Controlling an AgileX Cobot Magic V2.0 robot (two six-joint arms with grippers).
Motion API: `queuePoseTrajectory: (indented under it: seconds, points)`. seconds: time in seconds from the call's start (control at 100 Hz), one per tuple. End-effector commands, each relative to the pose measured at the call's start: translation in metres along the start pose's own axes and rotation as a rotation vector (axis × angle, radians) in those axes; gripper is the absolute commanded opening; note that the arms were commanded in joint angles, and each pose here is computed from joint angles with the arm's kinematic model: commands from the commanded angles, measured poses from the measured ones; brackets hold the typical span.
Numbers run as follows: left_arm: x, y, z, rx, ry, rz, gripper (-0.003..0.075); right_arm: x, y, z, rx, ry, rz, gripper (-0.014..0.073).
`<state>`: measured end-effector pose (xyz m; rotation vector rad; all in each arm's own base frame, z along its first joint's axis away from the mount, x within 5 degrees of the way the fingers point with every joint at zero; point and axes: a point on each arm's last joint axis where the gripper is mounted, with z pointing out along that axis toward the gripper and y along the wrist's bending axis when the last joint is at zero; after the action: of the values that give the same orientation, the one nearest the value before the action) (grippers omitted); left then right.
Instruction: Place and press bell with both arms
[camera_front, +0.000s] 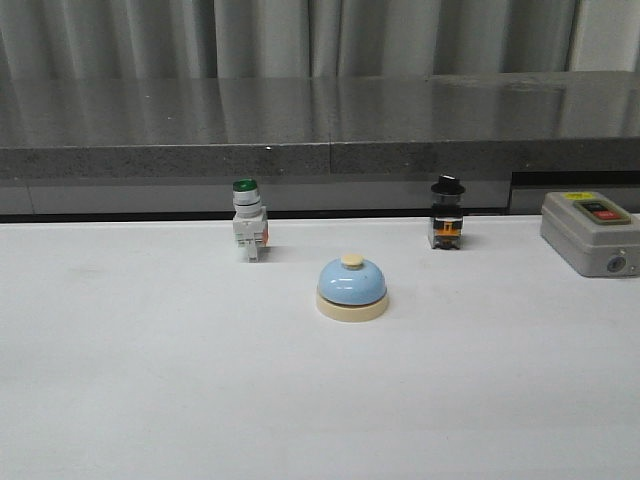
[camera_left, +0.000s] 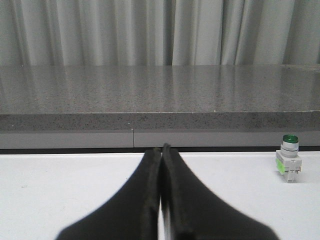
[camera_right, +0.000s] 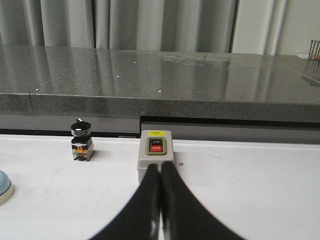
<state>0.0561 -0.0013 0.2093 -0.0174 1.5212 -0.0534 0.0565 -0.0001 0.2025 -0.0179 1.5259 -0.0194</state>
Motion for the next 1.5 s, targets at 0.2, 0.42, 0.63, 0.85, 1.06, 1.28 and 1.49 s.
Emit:
queuePoseTrajectory:
  seconds: [0.2, 0.42, 0.63, 0.85, 1.06, 1.28, 1.49]
  points:
    - [0.005, 0.001, -0.001, -0.002, -0.067, -0.018, -0.0020, -0.015, 0.000, -0.003, 0.007, -0.131, -0.010, -0.0060]
    - [0.005, 0.001, -0.001, -0.002, -0.067, -0.018, -0.0020, -0.022, 0.000, -0.004, 0.007, -0.215, -0.010, -0.0060]
    - [0.005, 0.001, -0.001, -0.002, -0.067, -0.018, -0.0020, -0.034, -0.001, -0.005, 0.008, -0.248, 0.023, -0.0060]
    - [0.005, 0.001, -0.001, -0.002, -0.067, -0.018, -0.0020, -0.072, -0.002, 0.000, 0.006, -0.079, 0.023, -0.0060]
    - [0.005, 0.001, -0.001, -0.002, -0.067, -0.018, -0.0020, -0.109, -0.003, 0.028, 0.003, 0.116, 0.024, -0.0060]
    - [0.005, 0.001, -0.001, -0.002, -0.067, -0.018, -0.0020, -0.135, -0.002, 0.078, -0.010, 0.343, 0.045, -0.0060]
    - [0.005, 0.001, -0.001, -0.002, -0.067, -0.018, -0.0020, -0.150, 0.015, 0.130, -0.115, 0.495, 0.018, -0.0060]
